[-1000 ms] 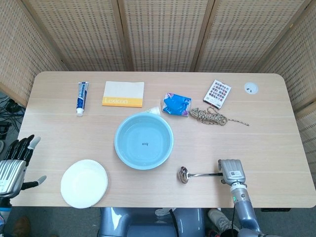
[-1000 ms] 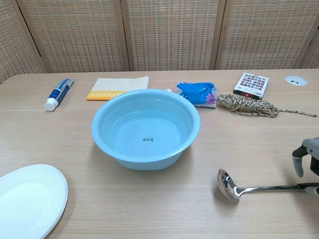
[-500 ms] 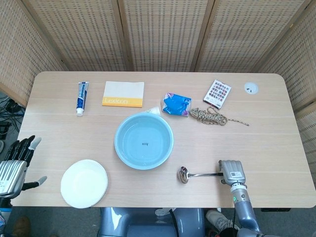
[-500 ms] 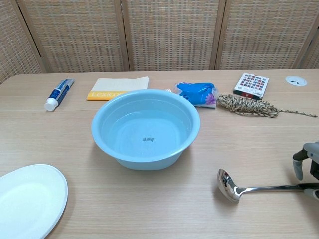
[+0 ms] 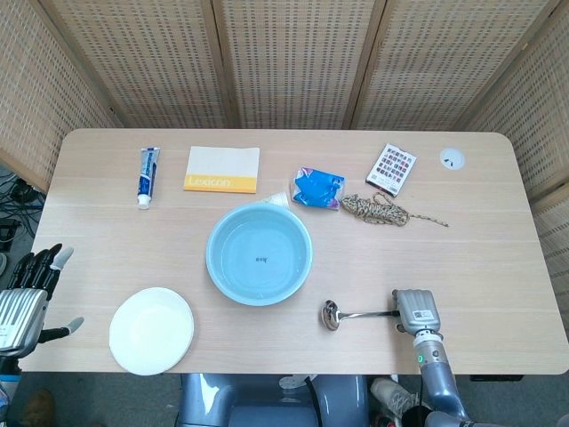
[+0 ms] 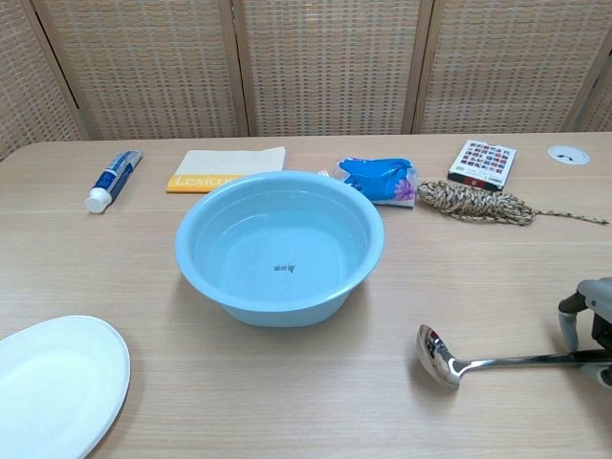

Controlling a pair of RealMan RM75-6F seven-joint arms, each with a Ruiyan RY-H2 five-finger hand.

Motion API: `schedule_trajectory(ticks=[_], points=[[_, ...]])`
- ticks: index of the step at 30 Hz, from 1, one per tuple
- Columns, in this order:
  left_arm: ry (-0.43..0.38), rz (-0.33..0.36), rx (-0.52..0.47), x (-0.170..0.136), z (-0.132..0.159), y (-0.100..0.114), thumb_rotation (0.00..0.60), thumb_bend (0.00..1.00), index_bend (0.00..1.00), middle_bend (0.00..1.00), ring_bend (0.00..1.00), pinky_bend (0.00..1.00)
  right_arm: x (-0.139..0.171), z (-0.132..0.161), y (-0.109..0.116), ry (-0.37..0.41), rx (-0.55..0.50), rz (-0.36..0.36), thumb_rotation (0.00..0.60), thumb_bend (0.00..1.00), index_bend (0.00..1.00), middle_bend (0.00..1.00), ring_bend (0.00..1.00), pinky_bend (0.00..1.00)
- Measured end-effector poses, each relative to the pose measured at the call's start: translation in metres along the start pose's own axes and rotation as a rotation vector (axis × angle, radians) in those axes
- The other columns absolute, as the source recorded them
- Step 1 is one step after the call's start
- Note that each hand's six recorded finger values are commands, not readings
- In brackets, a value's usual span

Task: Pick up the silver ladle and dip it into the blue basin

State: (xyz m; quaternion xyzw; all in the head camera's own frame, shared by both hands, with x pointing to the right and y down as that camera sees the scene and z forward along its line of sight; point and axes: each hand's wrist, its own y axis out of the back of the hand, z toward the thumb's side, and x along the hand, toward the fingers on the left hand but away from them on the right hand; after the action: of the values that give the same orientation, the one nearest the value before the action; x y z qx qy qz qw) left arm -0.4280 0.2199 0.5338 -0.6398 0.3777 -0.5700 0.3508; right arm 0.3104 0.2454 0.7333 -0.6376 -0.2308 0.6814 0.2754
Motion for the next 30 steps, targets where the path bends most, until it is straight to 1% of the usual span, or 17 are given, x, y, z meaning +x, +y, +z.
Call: schedule_trajectory(ticks=[9,14,19,21,23,30], points=[[0.001,-0.001,0.002,-0.0001,0.0005,-0.0009,0.600,0.00,0.00,0.00,0.00,0.00,-0.0014,0.0053,-0.0013,0.014,-0.001,-0.002,0.600,0.51,0.51,0.98,1.00,1.00],[0.003,0.000,0.001,0.0000,0.0000,-0.0005,0.600,0.00,0.00,0.00,0.00,0.00,-0.0023,0.0064,-0.0022,0.012,0.007,0.000,0.600,0.54,0.52,0.98,1.00,1.00],[0.003,0.001,0.000,0.0000,-0.0004,-0.0001,0.600,0.00,0.00,0.00,0.00,0.00,-0.0031,0.0038,-0.0049,0.002,0.019,0.012,0.600,0.63,0.61,0.98,1.00,1.00],[0.002,0.001,-0.001,-0.0001,-0.0003,0.0000,0.600,0.00,0.00,0.00,0.00,0.00,-0.0027,0.0028,-0.0053,0.000,0.025,0.017,0.600,0.70,0.69,0.98,1.00,1.00],[0.002,0.001,-0.001,-0.0003,-0.0003,0.0000,0.600,0.00,0.00,0.00,0.00,0.00,-0.0020,0.0022,-0.0054,-0.001,0.026,0.023,0.600,0.73,0.74,0.98,1.00,1.00],[0.001,-0.001,-0.001,-0.0003,0.0001,-0.0008,0.600,0.00,0.00,0.00,0.00,0.00,0.0032,0.0002,0.0019,0.012,0.019,0.031,0.600,0.73,0.78,0.98,1.00,1.00]])
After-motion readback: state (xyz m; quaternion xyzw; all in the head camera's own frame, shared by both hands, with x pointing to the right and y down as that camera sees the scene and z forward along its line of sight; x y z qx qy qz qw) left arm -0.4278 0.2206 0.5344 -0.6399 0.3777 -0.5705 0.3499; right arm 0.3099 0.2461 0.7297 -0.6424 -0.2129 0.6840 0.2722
